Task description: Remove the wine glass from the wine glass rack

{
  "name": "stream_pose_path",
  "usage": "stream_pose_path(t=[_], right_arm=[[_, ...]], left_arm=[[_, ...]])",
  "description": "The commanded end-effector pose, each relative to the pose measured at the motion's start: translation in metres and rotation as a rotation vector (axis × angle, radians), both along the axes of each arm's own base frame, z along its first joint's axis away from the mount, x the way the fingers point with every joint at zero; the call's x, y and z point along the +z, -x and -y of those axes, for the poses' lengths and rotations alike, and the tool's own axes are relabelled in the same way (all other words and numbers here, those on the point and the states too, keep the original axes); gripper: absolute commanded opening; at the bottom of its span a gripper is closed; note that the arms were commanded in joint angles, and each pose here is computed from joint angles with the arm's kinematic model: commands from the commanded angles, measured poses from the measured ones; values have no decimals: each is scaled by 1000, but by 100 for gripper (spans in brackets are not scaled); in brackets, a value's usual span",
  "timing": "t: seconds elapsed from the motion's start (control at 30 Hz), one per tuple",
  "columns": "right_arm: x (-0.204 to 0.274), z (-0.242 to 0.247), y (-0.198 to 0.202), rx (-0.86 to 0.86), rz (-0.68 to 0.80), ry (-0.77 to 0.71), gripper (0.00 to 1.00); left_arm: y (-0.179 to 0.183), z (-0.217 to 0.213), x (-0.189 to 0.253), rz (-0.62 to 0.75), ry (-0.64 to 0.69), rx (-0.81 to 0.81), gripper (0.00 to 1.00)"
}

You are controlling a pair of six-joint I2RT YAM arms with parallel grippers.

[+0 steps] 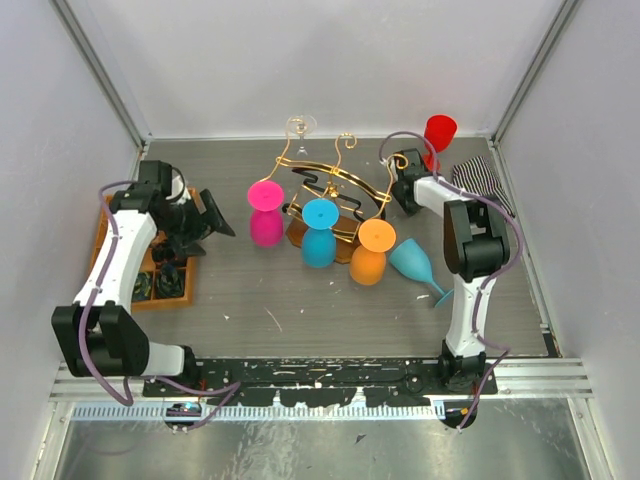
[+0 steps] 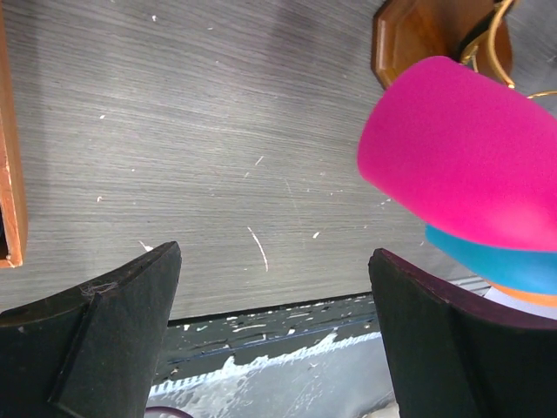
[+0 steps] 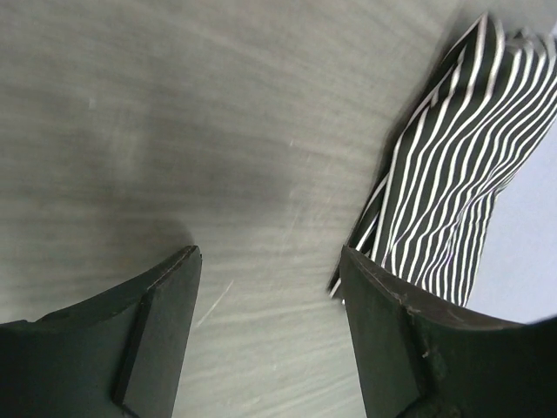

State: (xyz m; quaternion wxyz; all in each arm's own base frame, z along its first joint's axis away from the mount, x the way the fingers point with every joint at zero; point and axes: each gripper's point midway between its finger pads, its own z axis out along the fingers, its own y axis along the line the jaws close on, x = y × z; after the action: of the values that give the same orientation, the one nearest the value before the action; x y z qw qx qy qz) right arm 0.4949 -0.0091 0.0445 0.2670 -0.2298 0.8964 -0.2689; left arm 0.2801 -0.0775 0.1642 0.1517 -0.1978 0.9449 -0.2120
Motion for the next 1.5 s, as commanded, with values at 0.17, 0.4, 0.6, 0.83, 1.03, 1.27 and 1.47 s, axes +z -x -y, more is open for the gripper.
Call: stream_pose_path(t=[0.17, 0.4, 0.6, 0.83, 1.03, 1.27, 1.47], right_arm=[[34, 31, 49, -287, -55, -98, 72], [76, 87, 55, -531, 85, -136, 72], [138, 87, 53, -562, 256, -234, 76], [159, 56, 125, -729, 195, -483, 74], [136, -12, 183, -633, 18, -814, 74], [130, -1, 216, -600, -11, -718, 38], [109, -30, 223, -449, -107, -750, 45]], left_arm=[[12, 7, 41, 84, 43, -17, 96], [16, 10, 45, 88, 59, -25, 97], [15, 9, 50, 97, 50, -23, 97], [19, 7, 58, 134, 41, -23, 97], [16, 9, 62, 144, 54, -21, 97], [15, 10, 65, 159, 60, -16, 97], [16, 11, 62, 150, 69, -18, 97]])
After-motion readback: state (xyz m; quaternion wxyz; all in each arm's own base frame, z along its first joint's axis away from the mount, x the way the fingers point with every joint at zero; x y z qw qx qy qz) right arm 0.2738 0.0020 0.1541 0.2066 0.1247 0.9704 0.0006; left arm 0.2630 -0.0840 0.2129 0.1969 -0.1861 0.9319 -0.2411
